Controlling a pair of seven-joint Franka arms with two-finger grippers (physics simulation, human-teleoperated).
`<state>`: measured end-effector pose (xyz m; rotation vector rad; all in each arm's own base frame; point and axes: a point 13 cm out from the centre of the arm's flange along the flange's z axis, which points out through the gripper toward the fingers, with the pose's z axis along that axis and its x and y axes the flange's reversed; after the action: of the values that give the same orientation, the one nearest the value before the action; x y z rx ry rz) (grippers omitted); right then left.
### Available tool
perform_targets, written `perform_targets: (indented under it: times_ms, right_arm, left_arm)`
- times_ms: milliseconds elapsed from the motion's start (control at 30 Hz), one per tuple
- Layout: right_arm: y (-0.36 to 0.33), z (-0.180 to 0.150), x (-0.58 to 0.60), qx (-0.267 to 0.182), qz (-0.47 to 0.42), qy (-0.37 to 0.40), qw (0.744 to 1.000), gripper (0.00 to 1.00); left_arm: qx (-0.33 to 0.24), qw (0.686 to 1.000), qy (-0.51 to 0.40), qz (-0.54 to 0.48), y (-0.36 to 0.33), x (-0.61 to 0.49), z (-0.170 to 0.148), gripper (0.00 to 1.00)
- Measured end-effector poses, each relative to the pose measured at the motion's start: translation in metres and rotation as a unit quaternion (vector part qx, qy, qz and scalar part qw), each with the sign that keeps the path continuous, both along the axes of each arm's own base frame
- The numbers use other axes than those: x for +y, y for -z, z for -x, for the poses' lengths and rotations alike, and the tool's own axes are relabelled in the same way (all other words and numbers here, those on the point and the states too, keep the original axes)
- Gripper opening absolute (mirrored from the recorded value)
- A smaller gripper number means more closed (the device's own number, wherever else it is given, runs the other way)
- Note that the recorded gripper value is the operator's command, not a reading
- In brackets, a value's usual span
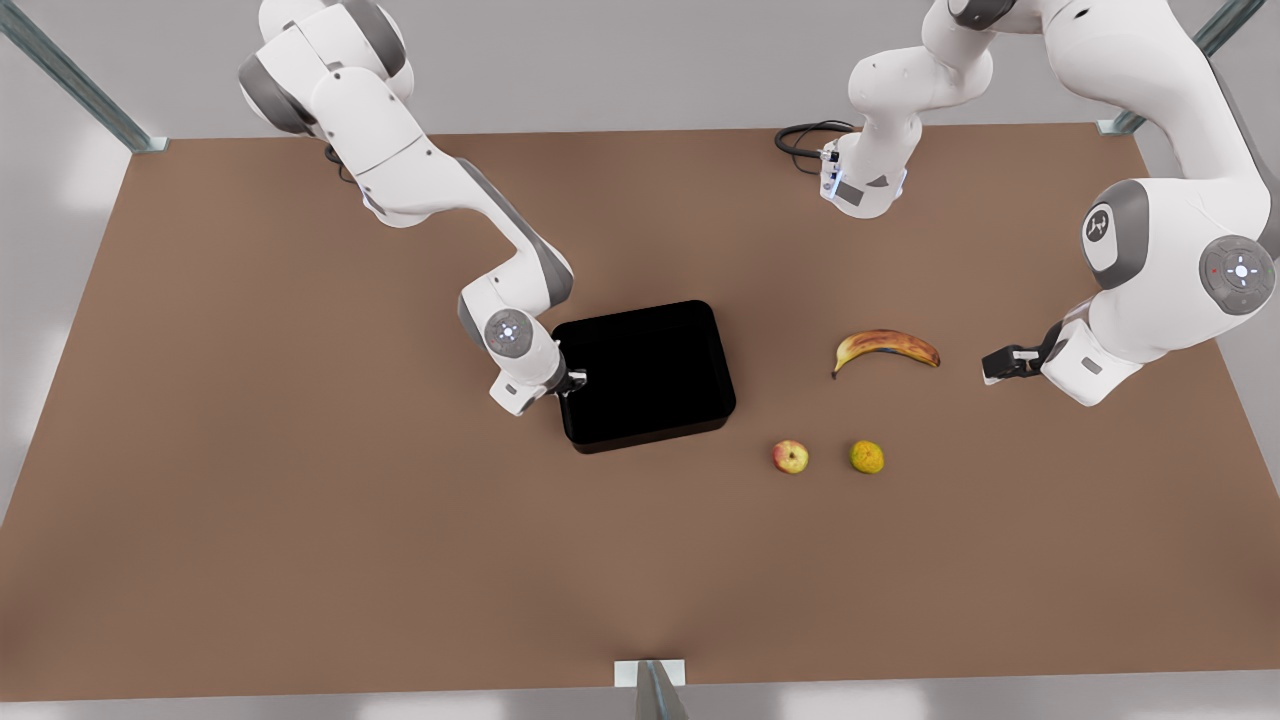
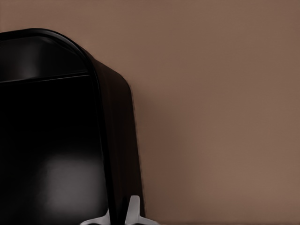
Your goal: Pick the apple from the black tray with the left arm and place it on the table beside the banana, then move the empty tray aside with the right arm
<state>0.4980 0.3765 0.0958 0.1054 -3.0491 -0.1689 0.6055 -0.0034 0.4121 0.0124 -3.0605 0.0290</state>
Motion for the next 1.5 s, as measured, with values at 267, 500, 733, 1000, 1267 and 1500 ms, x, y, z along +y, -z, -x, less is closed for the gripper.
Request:
perform_targets:
  times_ms: [267, 500, 733, 1000, 1267, 1500]
  right_arm:
    - [-0.043, -0.012, 0.0, -0.022, -0.012, -0.009, 1.0, 0.13]
    - [-0.163, -0.057, -0.108, -0.043, -0.003, 0.028, 0.999, 0.13]
    - [-0.205, -0.078, -0.304, -0.001, 0.015, 0.08, 0.997, 0.13]
    - [-0.181, -0.068, -0.455, 0.043, -0.009, 0.055, 0.997, 0.13]
    - [-0.099, -0.105, -0.487, 0.063, -0.023, -0.06, 0.996, 0.13]
    - [-0.063, -0.121, -0.492, 0.053, -0.021, -0.136, 0.989, 0.55]
  left_arm:
    - [0.0, 1.0, 0.005, 0.0, 0.0, 0.0, 0.0, 1.0]
    - [0.002, 1.0, 0.009, 0.001, 0.002, -0.002, 0.0, 1.0]
    - [0.0, 1.0, 0.01, 0.002, 0.001, -0.003, 0.0, 1.0]
    - [-0.004, 1.0, 0.015, 0.003, -0.004, -0.007, -0.001, 1.0]
    - [-0.005, 1.0, 0.017, 0.005, -0.006, -0.01, -0.001, 1.0]
    - [-0.006, 1.0, 0.019, 0.004, -0.008, -0.009, -0.003, 1.0]
